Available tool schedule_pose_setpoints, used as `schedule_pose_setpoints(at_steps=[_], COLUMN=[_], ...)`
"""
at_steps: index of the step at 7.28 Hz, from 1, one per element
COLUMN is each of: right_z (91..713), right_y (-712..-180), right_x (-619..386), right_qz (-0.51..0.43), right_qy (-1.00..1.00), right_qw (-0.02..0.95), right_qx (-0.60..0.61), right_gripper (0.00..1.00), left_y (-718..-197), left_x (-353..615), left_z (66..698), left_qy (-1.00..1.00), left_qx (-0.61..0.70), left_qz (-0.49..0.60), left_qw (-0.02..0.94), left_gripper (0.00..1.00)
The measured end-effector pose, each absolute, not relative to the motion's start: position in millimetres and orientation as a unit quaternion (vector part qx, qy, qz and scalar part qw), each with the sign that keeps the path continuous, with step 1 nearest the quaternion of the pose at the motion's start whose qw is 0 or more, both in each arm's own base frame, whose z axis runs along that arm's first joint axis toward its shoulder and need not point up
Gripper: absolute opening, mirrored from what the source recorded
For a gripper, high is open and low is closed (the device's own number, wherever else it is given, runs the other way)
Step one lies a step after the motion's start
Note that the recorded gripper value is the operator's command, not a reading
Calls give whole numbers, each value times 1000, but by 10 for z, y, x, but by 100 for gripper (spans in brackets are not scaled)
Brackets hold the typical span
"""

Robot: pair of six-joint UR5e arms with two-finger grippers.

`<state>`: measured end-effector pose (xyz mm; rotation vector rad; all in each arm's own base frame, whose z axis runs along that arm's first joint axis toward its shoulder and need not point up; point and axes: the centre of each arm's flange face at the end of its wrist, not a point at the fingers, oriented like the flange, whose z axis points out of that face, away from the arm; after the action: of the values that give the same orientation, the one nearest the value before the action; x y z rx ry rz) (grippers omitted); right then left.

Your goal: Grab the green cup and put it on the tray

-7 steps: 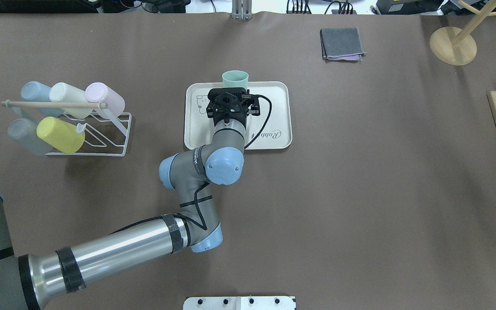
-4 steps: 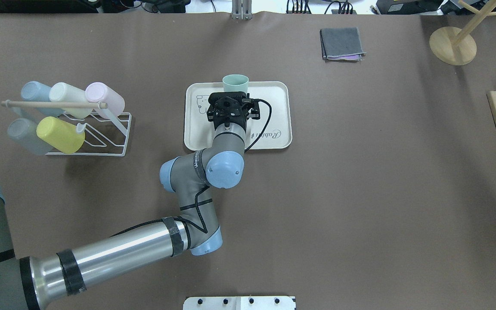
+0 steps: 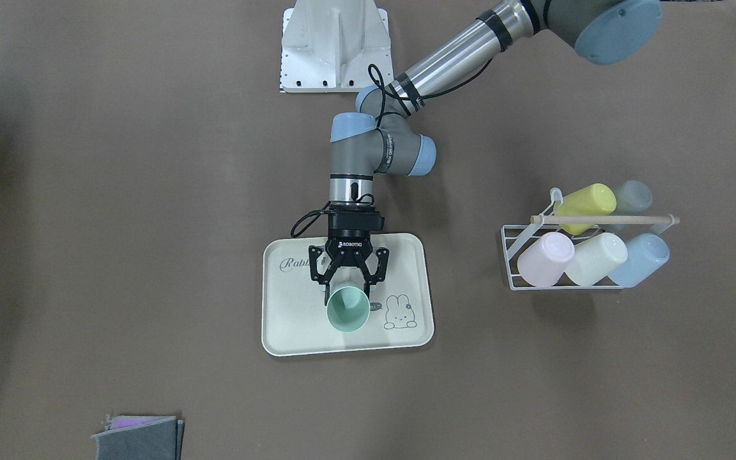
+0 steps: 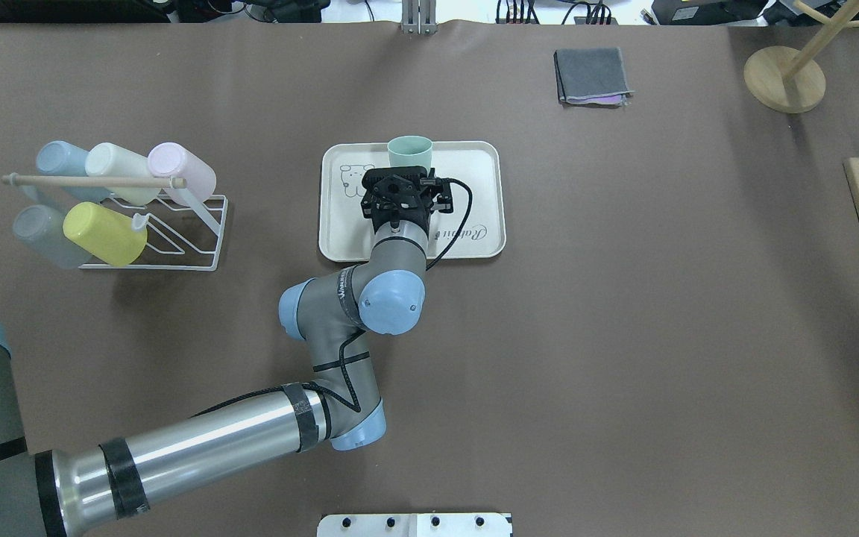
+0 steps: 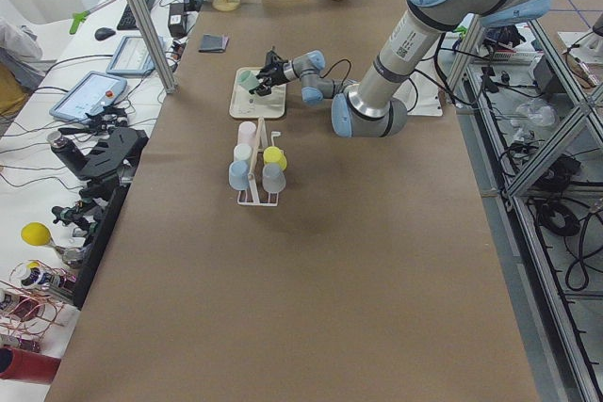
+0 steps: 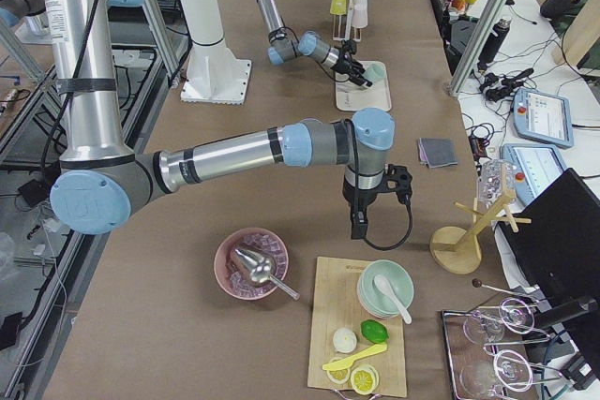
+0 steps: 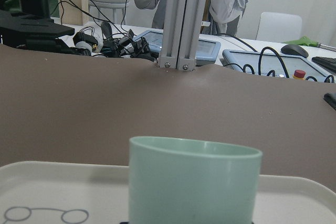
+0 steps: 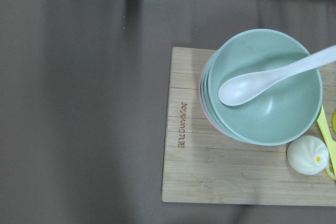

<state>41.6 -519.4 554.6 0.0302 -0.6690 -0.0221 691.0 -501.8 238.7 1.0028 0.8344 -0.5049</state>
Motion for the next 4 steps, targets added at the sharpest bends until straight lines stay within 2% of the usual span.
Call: schedule_pose_setpoints(at_steps=[2,3,4], right_z=[5784,5870,5879], right_y=[-5253,-5267,-5279], right_x=[412,396,385], right_qz=[-14,-18,-19], right_qy=[-332,-342,-349], right_qw=[943,939,936], right_qx=[21,31,38], right_gripper=[100,100,100], left_y=[-4989,-4961,-4944], left_x=[6901,6900,6895], left_z=[2414,2449,2488], left_qy=[382,383,384], left_qx=[466,467,468], left_qz=[-236,-237,-237], left_qw=[762,761,760], left_gripper=[72,72,81])
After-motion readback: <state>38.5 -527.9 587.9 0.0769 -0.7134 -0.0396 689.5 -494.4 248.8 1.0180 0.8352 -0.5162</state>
